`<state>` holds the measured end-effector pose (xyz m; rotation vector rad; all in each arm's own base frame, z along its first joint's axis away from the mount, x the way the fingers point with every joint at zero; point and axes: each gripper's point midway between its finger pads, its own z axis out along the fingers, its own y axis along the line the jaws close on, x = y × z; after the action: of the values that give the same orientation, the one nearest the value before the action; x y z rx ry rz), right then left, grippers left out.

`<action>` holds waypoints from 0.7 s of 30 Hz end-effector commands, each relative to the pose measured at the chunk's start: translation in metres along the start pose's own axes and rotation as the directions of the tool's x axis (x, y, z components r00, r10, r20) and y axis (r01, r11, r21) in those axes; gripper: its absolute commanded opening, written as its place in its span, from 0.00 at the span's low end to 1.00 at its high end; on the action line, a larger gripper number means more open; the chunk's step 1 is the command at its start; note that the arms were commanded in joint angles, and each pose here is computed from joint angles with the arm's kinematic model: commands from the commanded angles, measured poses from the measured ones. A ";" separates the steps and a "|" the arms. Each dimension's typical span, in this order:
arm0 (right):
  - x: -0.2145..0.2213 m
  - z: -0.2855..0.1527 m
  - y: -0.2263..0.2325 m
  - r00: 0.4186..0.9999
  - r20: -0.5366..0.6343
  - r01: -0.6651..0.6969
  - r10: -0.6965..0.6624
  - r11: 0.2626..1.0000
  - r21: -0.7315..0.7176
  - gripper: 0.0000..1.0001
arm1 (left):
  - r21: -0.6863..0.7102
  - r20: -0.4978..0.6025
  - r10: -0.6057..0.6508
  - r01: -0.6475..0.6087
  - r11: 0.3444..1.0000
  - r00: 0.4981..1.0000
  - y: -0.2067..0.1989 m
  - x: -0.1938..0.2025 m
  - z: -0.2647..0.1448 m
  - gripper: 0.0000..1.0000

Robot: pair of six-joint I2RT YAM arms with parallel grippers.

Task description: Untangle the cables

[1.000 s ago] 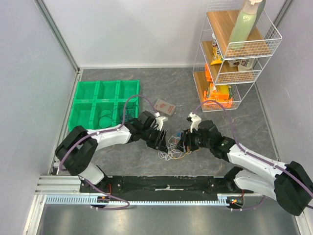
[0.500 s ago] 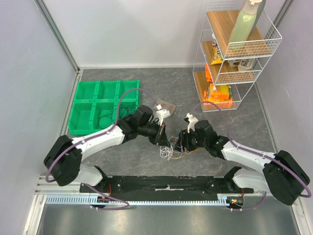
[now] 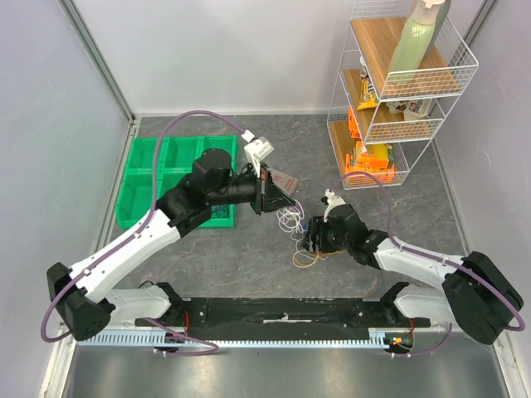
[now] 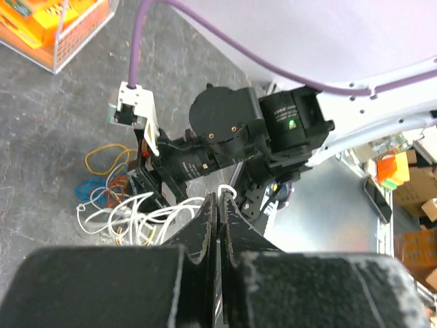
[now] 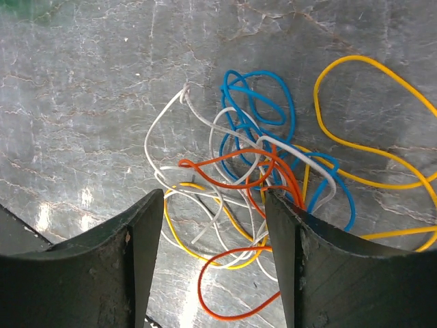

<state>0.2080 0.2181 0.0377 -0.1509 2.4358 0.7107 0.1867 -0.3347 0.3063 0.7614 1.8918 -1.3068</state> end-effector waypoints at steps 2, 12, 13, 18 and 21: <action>-0.023 -0.019 0.015 0.990 0.094 0.112 -0.105 0.992 -0.066 0.71 | -0.081 0.153 -0.017 0.029 0.996 0.988 -0.010 -0.046 -0.018 0.02; -0.082 -0.104 0.099 0.855 0.454 0.426 -0.251 0.840 -0.337 0.81 | -0.164 0.145 -0.174 0.197 0.966 0.974 0.016 -0.050 -0.017 0.02; -0.086 -0.106 0.103 0.849 0.466 0.432 -0.249 0.835 -0.341 0.80 | -0.150 0.147 -0.183 0.205 0.967 0.972 0.014 -0.051 -0.017 0.02; -0.107 -0.105 0.113 0.830 0.502 0.442 -0.241 0.835 -0.329 0.74 | -0.125 0.149 -0.198 0.217 0.968 0.969 0.010 -0.053 -0.020 0.02; -0.110 -0.102 0.126 0.835 0.504 0.444 -0.219 0.810 -0.383 0.70 | -0.118 0.150 -0.200 0.218 0.969 0.968 0.009 -0.052 -0.021 0.02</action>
<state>0.2058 0.2478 0.1856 -0.5224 1.8428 0.9716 0.2278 -0.3155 0.3328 0.4069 1.9993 -1.2357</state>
